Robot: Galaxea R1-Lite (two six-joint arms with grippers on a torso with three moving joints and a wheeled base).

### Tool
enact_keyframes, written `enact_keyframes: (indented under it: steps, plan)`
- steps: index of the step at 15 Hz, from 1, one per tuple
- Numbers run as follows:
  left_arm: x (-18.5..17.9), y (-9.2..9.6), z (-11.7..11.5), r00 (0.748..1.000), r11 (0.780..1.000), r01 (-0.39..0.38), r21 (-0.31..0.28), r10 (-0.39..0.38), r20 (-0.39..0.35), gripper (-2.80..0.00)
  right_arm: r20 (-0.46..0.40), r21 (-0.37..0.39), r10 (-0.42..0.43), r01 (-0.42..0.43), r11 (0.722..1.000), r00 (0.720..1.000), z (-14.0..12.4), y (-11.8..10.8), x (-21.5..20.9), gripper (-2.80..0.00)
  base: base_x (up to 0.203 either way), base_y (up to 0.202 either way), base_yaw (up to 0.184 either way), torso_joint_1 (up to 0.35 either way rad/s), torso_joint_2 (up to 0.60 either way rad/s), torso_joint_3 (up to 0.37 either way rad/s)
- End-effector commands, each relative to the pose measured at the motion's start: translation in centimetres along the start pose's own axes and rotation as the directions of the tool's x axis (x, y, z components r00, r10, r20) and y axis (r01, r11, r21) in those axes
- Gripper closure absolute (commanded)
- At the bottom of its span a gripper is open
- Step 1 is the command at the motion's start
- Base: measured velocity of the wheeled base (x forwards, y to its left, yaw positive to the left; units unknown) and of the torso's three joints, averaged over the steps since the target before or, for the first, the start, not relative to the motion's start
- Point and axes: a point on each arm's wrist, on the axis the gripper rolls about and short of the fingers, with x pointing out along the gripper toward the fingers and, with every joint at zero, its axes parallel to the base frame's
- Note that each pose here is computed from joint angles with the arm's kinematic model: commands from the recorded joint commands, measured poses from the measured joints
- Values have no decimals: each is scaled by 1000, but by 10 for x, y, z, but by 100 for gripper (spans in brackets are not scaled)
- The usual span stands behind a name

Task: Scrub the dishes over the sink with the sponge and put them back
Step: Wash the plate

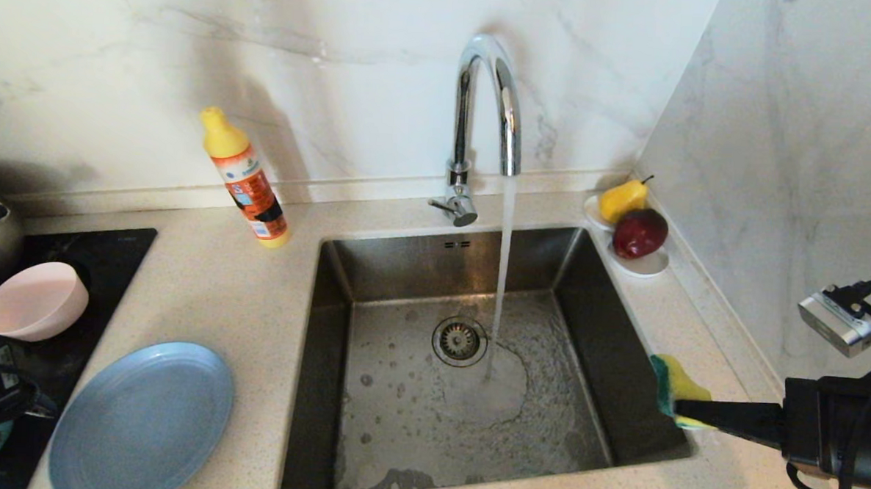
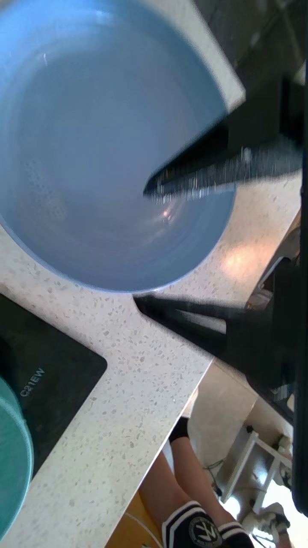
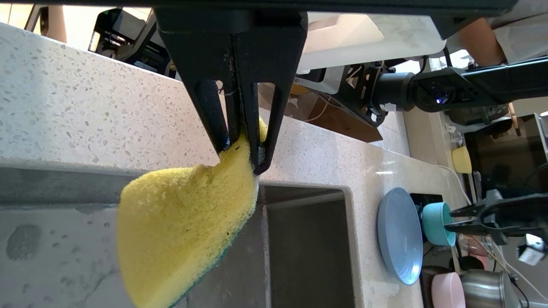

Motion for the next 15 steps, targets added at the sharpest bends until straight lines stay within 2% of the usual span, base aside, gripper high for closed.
enact_keyframes:
  steps: [1, 5, 9, 15]
  plan:
    - [17, 2, -6, 998, 1000, -23, 2, 23, -50, -280, -8, 7, -1, 1, 1000, 1000, 0, -1, 2, 0, 0, 0, 0, 0, 0, 0]
    - [47, 4, -9, 996, 999, -32, -4, 32, -82, -280, -13, 10, -4, 4, 1000, 1000, -1, -2, 2, 0, 0, 0, 0, 0, 0, 0]
    - [64, 5, -12, 988, 999, -52, -7, 50, -149, -280, -20, 17, -10, 10, 1000, 1000, -2, -4, 4, 0, 0, 0, 0, 0, 0, 0]
    - [77, 5, -14, 991, 1000, -23, -12, 21, -131, -280, -25, 21, -11, 12, 1000, 1000, -3, -5, 4, 0, 0, 0, 0, 0, 0, 0]
